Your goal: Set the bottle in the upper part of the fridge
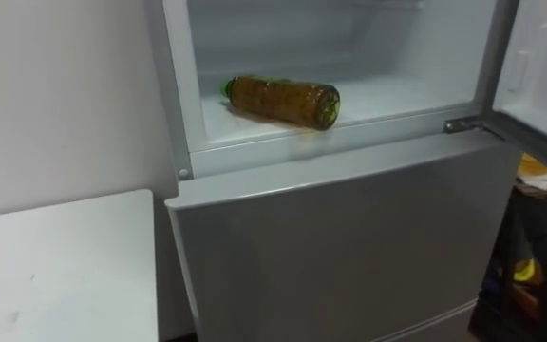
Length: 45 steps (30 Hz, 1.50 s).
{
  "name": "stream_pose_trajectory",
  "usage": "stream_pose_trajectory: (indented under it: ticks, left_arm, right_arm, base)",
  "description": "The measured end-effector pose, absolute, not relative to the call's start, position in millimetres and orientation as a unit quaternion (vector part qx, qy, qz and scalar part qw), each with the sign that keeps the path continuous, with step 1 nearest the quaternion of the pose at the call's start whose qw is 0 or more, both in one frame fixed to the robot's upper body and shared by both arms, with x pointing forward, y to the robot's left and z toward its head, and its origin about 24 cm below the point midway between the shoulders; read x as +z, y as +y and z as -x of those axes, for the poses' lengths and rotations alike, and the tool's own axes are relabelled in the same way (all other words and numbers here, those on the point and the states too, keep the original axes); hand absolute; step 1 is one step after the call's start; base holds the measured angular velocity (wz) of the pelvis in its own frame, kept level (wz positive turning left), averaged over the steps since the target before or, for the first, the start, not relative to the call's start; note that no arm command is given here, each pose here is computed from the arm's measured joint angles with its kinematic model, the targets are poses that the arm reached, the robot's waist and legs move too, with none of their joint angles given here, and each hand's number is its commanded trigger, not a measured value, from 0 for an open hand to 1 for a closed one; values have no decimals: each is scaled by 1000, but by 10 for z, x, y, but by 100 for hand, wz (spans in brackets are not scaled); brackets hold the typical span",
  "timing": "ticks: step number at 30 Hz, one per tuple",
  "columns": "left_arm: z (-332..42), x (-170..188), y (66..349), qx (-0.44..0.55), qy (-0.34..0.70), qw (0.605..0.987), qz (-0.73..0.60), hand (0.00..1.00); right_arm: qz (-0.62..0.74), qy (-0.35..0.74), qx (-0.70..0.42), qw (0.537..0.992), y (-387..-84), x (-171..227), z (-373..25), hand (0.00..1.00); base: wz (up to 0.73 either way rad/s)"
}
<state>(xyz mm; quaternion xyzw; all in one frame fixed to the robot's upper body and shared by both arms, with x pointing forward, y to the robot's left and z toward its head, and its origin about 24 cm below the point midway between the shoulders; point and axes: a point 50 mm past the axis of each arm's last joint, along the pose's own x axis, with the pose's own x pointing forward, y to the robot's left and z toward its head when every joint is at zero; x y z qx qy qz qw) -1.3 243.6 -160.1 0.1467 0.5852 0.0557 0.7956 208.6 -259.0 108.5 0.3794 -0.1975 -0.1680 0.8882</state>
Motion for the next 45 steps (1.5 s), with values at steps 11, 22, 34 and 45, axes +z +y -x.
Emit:
stream_pose_trajectory:
  ticks: [11, 22, 34, 45]
  left_arm:
    - [29, -1613, 2389, 17, 591, 792, -152, 0]
    - [-41, -1610, 2404, 18, 585, 796, -155, 0]
    - [-4, -1615, 2412, 18, 595, 788, -155, 0]
    - [-6, -1603, 2505, 1, 623, 766, -158, 0]
  right_arm:
    - [-378, -170, -69, 907, -2294, 1019, -2156, 0]
    - [-263, -160, 14, 951, -2104, 1017, -2165, 0]
    - [-261, -158, 23, 952, -2103, 1011, -2159, 0]
    - [-180, -103, 137, 969, -1956, 697, -2162, 0]
  base:
    - [9]
    - [3]
    - [1]
    - [0]
